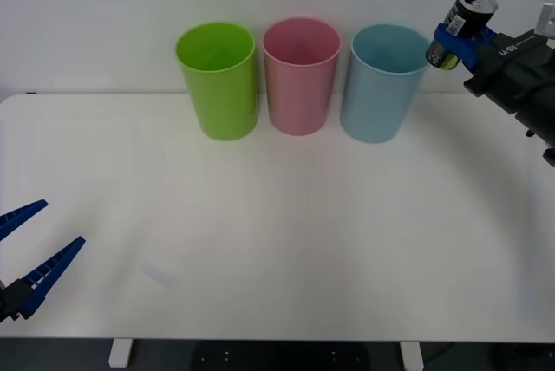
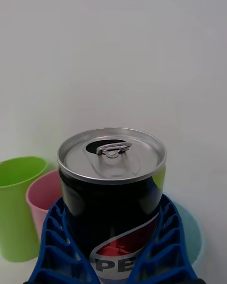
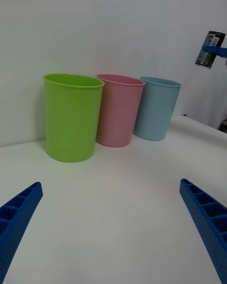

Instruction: Grasp the object on the table and drop it into the matching bin: aluminum can to the light blue bin, PET bottle to the pink bin.

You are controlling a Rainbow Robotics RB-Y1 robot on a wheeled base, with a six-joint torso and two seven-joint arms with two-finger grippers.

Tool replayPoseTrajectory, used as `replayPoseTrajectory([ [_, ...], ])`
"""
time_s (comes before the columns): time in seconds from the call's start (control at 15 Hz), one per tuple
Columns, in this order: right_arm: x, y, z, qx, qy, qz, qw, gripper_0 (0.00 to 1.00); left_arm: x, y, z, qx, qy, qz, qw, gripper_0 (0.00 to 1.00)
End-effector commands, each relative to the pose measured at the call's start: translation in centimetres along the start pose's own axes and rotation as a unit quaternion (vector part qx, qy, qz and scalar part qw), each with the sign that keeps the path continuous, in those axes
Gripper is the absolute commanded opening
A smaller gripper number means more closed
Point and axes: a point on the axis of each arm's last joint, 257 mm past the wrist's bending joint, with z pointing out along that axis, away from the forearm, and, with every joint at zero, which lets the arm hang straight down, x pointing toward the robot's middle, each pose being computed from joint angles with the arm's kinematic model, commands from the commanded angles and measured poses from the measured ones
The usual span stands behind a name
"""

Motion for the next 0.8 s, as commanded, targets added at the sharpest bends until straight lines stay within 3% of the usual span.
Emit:
replayPoseTrajectory([
  [0.07, 0.5, -1.1, 2.6, 0.01, 0.008, -0.003, 0.9999, 0.0, 0.0, 0.0, 0.0, 0.0, 0.0, 0.0, 1.0, 1.0],
  [0.47, 1.9, -3.1, 7.9, 0.039, 0.029, 0.001, 0.9988, 0.0, 0.0, 0.0, 0.0, 0.0, 0.0, 0.0, 1.0, 1.0],
  [0.8, 3.3, -4.2, 11.2, 0.083, 0.041, 0.01, 0.9957, 0.0, 0.0, 0.0, 0.0, 0.0, 0.0, 0.0, 1.0, 1.0],
])
